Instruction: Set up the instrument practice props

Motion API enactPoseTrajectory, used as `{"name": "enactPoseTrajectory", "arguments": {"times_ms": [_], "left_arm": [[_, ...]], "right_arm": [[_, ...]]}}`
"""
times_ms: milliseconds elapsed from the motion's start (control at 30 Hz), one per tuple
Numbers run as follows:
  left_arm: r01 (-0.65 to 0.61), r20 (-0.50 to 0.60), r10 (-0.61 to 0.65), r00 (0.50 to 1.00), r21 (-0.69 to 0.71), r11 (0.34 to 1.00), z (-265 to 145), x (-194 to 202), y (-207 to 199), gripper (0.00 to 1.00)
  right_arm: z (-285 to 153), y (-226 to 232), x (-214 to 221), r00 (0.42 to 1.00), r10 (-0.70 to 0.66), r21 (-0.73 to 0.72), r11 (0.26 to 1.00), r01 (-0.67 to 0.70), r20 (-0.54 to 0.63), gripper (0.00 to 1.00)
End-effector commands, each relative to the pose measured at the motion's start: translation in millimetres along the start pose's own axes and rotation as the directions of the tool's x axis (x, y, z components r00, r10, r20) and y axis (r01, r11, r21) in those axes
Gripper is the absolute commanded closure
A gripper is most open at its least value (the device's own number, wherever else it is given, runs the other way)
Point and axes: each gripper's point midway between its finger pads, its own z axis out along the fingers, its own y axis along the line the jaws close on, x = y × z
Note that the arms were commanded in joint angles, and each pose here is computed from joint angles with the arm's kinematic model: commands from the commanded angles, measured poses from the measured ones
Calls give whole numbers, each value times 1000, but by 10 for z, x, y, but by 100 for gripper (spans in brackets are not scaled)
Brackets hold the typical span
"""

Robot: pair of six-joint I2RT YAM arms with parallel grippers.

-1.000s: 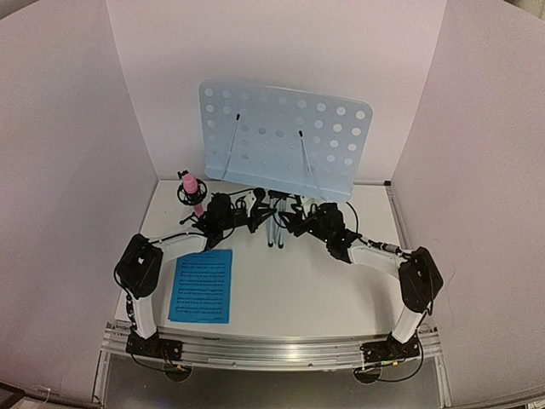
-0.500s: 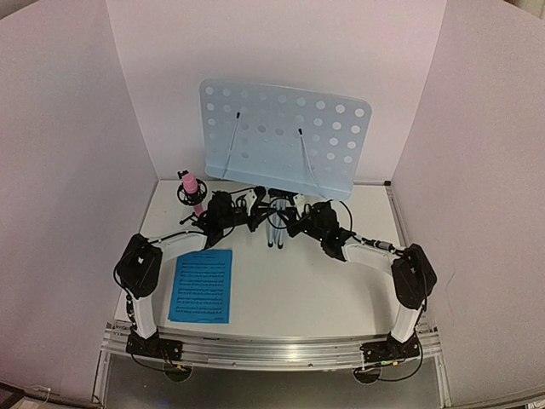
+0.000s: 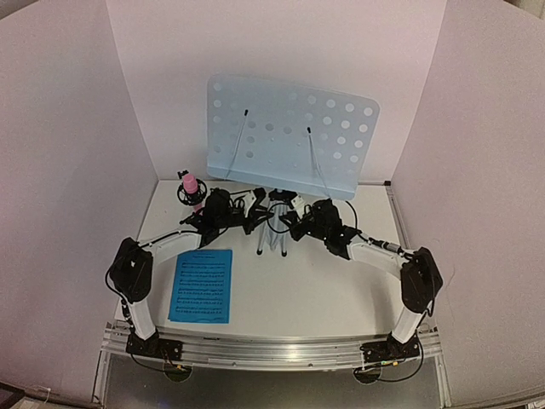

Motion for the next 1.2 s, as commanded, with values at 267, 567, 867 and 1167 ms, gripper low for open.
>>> {"name": "enactPoseTrajectory", "arguments": {"times_ms": [267,567,867,1167], "left_arm": [[-3,-25,2,1000,-50,999,-429,-147,22,100],[-11,-126,5,992,-44,999,-499,-87,-19,100],[16,-181,-23,983,-41,999,-537,-105,-58,100],[-67,-287,60,956,-16,998,-636,108,-108,100]], "right_arm": [[-647,-296,-46,971,-125,77,987,143,-203,100],[-902,-364,190,946,-151,79,980,181,-288,100],[-1014,-364,301,932,-134,41,987,157,-338,100],[-1054,-457,509,890,-181,32,977,213,-418,100]]}}
